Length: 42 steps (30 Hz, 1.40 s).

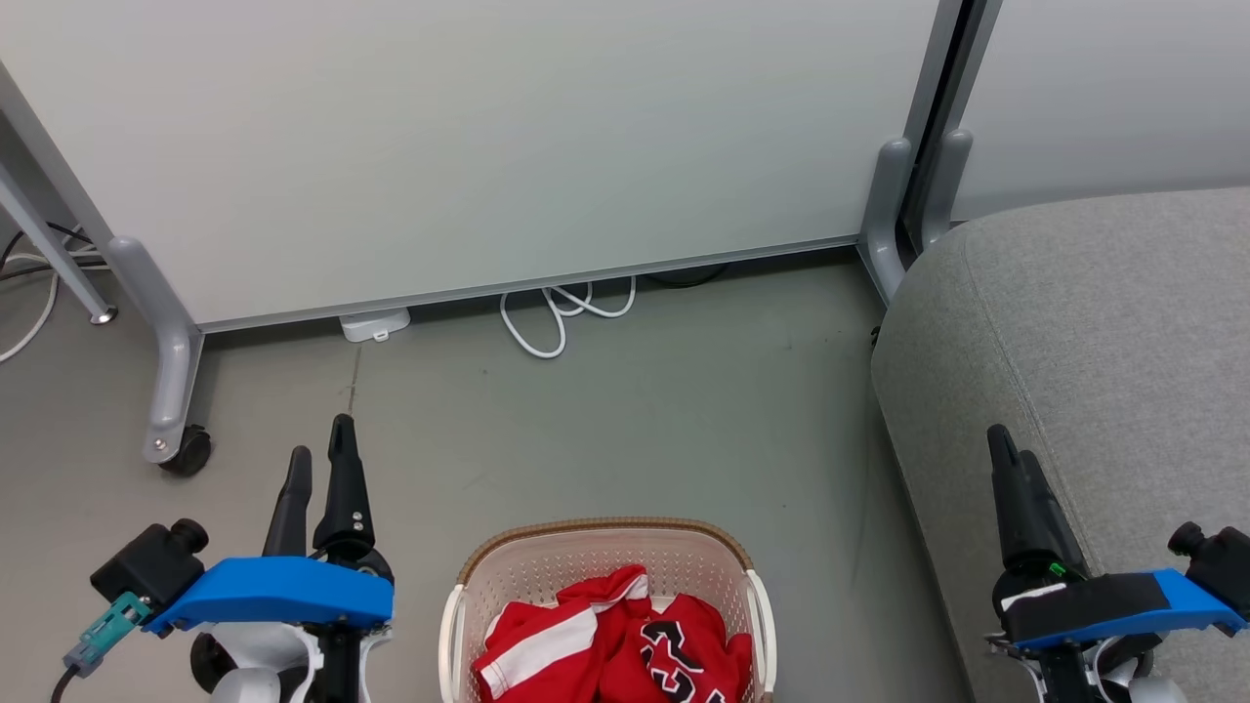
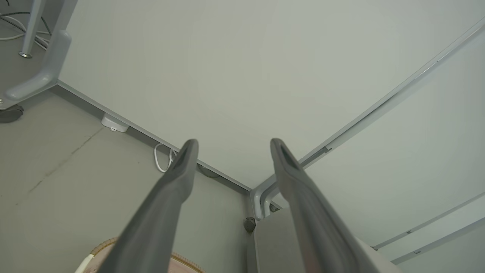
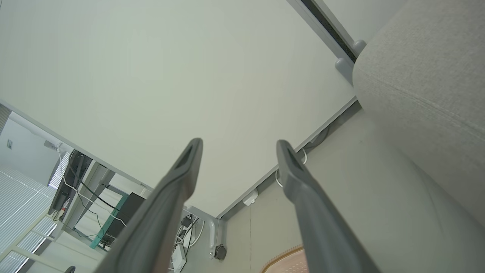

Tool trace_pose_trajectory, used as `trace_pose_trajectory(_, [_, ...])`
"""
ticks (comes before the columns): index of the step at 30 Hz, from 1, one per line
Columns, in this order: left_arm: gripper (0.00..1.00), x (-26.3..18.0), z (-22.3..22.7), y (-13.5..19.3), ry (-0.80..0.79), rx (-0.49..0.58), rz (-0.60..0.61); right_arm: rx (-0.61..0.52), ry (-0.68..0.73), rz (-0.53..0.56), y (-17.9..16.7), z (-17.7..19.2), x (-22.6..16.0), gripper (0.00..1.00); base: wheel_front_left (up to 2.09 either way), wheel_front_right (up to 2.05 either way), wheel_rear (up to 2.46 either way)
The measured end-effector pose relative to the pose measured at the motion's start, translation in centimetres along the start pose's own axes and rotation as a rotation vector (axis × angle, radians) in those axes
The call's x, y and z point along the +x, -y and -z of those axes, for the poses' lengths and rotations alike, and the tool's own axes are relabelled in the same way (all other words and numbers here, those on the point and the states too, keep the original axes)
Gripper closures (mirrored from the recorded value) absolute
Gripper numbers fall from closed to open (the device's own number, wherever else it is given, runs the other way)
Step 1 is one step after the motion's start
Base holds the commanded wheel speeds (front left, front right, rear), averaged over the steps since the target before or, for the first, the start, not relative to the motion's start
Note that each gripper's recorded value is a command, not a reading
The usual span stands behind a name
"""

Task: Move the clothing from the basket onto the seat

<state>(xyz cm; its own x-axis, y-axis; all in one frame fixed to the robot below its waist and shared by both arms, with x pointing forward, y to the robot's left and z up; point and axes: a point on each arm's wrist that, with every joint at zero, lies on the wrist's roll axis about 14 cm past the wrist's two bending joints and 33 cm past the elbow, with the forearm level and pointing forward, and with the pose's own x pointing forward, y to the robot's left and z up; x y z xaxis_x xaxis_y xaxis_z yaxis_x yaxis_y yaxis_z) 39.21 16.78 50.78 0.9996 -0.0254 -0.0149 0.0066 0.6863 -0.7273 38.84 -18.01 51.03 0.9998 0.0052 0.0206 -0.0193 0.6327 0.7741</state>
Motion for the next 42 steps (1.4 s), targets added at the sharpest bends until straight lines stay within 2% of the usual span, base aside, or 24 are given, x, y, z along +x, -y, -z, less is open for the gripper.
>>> trace_pose_trajectory(19, [0.0,0.1,1.1,1.7,-0.007,0.271,0.062,-0.255,0.002,-0.033,-0.5,0.5,0.1,0.0,0.0,0.0,0.0])
trace_pose_trajectory(42, [0.0,0.1,1.6,3.5,0.021,0.496,0.149,-0.491,0.003,-0.083,-1.3,1.2,0.2,0.0,0.0,0.0,0.0])
